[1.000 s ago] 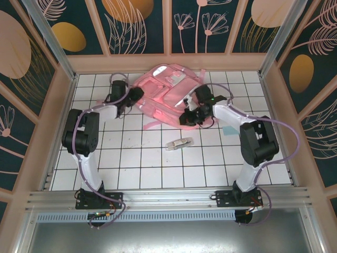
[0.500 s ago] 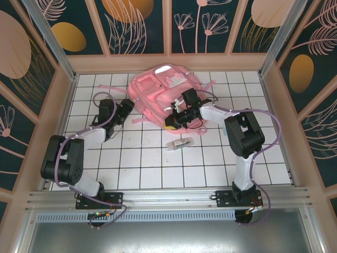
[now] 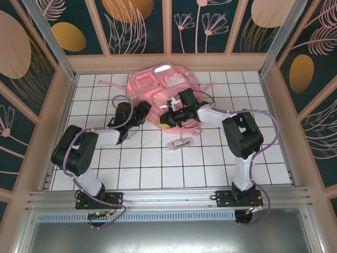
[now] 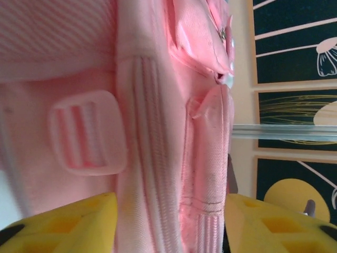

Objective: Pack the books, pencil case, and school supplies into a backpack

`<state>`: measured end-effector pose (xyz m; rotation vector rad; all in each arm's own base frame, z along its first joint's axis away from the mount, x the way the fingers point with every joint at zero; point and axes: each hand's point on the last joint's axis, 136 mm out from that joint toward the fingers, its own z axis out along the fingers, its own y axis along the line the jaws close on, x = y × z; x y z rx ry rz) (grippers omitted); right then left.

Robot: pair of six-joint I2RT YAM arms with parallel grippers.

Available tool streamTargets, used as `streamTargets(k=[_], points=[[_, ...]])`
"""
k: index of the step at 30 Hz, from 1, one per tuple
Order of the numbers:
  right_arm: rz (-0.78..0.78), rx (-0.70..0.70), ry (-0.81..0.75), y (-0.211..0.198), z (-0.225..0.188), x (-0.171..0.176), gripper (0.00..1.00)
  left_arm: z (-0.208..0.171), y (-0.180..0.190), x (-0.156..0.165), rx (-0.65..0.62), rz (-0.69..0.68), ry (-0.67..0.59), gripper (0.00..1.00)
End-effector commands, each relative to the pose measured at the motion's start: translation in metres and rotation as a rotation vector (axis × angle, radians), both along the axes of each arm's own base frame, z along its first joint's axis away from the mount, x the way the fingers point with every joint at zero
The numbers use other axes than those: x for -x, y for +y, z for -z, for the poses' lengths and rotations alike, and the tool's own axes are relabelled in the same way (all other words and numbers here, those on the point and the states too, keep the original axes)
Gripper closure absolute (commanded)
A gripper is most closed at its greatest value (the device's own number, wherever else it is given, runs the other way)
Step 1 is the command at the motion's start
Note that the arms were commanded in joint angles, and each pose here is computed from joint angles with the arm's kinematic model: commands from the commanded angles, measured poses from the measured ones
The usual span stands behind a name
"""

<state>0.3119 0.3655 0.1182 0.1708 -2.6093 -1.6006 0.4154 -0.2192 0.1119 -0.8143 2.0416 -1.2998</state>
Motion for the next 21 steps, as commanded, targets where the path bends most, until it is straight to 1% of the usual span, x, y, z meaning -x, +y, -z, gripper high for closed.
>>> streamTargets(k=[1,2,4,5,6,7,9,12,14,19,21], points=[[-0.081,-0.076,-0.045,0.018,-0.023,0.017,1.00,0.006,-0.021,-0.005,0.052,0.031,0.000,0.55],[-0.084,-0.077,-0.049,0.018,-0.024,0.017,1.00,0.012,-0.025,-0.006,0.053,0.038,0.011,0.61],[-0.089,-0.073,-0.050,0.018,-0.025,0.020,1.00,0.019,-0.032,-0.008,0.062,0.053,0.019,0.78],[-0.088,-0.067,-0.051,0.017,-0.025,0.021,1.00,0.022,-0.032,-0.009,0.062,0.053,0.021,0.85],[-0.084,-0.051,-0.048,0.014,-0.022,0.023,1.00,0.024,-0.031,-0.010,0.057,0.049,0.022,0.97],[-0.080,-0.028,-0.042,0.010,-0.017,0.025,1.00,0.025,-0.031,-0.011,0.047,0.048,0.020,1.00],[-0.073,0.036,-0.022,-0.004,-0.002,0.033,1.00,0.025,-0.027,-0.012,0.016,0.043,0.019,1.00],[-0.001,0.178,0.047,-0.046,0.037,0.041,1.00,0.019,-0.015,-0.014,-0.040,0.023,0.005,1.00],[0.070,0.217,0.090,-0.077,0.051,0.041,1.00,0.017,-0.007,-0.014,-0.071,0.011,0.002,1.00],[0.181,0.250,0.086,-0.126,0.050,0.027,1.00,0.019,0.006,-0.016,-0.092,-0.004,0.012,1.00],[0.207,0.234,0.082,-0.135,0.044,0.020,1.00,0.020,0.009,-0.016,-0.094,-0.009,0.015,1.00]])
